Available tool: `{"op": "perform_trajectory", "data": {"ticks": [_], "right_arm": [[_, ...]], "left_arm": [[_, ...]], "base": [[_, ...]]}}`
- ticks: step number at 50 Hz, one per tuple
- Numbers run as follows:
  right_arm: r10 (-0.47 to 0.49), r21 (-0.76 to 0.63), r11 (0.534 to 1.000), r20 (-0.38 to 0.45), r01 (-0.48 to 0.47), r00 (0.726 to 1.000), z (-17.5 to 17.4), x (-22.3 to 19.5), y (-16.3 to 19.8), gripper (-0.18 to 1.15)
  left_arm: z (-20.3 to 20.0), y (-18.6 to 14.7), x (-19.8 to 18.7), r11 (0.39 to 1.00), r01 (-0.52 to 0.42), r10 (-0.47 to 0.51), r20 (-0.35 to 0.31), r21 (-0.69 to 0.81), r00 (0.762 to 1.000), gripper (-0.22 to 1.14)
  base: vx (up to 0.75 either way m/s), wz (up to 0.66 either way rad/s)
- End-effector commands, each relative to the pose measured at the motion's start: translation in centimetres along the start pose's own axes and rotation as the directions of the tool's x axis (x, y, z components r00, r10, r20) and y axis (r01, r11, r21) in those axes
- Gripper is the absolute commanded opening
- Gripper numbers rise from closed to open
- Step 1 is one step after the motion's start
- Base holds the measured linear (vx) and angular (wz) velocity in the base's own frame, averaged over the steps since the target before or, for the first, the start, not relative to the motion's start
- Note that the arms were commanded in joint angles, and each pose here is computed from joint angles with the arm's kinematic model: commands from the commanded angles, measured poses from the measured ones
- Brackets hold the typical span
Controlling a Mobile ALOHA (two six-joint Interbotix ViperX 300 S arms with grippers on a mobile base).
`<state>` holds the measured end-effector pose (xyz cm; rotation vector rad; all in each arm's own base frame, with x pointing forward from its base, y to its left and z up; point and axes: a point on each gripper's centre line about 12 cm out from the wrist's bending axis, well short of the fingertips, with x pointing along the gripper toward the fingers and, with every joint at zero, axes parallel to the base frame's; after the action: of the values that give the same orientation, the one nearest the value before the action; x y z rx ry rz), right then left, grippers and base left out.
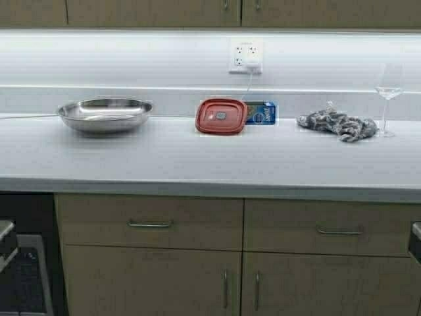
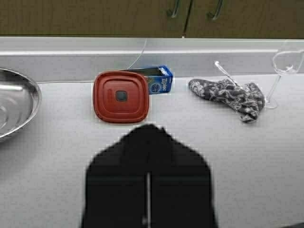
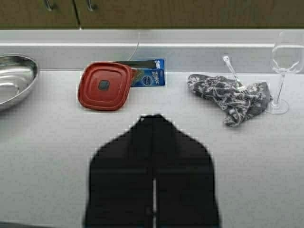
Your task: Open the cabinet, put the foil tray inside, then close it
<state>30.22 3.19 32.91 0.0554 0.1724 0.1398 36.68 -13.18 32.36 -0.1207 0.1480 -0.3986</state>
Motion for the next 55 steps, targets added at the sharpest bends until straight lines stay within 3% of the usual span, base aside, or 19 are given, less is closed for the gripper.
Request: {"op": "perform_trajectory", "data": {"ticks": [1,55], "right_arm": [[0.006,-0.006,1.000,0.016,-0.006,1.000,0.56,-0.06,0.13,0.07],[0.006,-0.006,1.000,0.013,-0.006,1.000,0.47,0.02,0.12,0.07]], "left_arm": [[0.92,-0.29,-0.28,1.000,0.009,-0.009,0.028,0.000,1.000,0.04],[0.92,-0.24,-0.29,1.000,0.008,-0.008,0.028,0.001,1.000,0.04]], "base": [[0.00,0.00],[0.00,0.00]]}}
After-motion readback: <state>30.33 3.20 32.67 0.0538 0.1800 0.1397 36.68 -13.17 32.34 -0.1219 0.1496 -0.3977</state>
